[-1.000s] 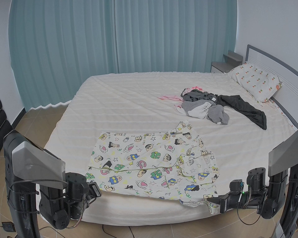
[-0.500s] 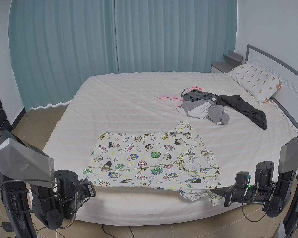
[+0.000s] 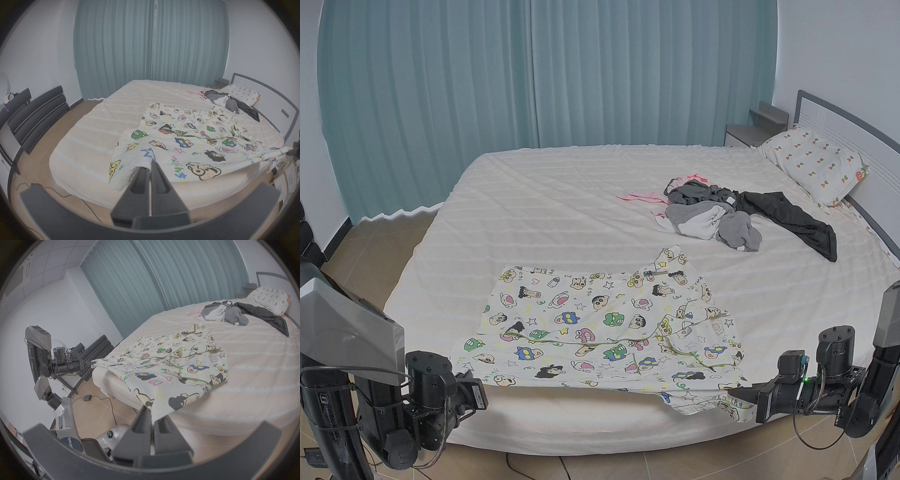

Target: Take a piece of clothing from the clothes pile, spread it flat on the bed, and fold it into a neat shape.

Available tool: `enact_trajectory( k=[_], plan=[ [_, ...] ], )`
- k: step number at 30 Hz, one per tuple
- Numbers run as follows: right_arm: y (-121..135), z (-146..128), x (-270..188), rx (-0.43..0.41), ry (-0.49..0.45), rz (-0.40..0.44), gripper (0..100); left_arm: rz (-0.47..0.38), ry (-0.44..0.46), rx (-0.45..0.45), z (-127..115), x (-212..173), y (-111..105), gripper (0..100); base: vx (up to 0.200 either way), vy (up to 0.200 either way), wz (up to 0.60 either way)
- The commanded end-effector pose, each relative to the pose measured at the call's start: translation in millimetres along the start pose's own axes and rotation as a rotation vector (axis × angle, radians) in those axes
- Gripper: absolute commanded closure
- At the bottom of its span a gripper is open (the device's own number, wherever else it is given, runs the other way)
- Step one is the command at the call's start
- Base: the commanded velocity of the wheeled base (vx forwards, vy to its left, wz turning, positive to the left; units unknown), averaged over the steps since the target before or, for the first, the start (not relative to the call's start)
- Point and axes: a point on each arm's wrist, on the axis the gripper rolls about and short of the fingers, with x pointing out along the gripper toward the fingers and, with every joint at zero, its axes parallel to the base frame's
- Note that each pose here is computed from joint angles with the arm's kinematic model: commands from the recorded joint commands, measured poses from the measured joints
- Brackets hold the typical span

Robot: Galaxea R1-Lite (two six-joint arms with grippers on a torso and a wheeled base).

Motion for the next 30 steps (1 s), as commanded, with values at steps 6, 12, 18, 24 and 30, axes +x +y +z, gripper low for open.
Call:
enact_trajectory(
  k=[6, 12, 18, 24, 30],
  plan=[
    [1, -5, -5, 0.011, 0.036, -0.016, 100, 0.007, 0.07, 0.07, -9, -6, 2, 100, 0.0, 0.0, 0.0],
    [-3, -6, 3, 0.019, 0.045, -0.02, 100, 0.005, 0.012, 0.046, 4, 12, -5, 100, 0.0, 0.0, 0.0],
    [-13, 0, 26, 0.015, 0.015, -0.03, 100, 0.054, 0.0, 0.036, 24, 48, -9, 100, 0.0, 0.0, 0.0],
    [-26, 5, 53, 0.013, -0.006, -0.092, 100, 0.059, 0.017, 0.041, 42, 74, -25, 100, 0.0, 0.0, 0.0],
    [-42, 9, 73, 0.018, -0.03, -0.145, 100, 0.07, 0.052, 0.054, 45, 100, -36, 100, 0.0, 0.0, 0.0]
  ],
)
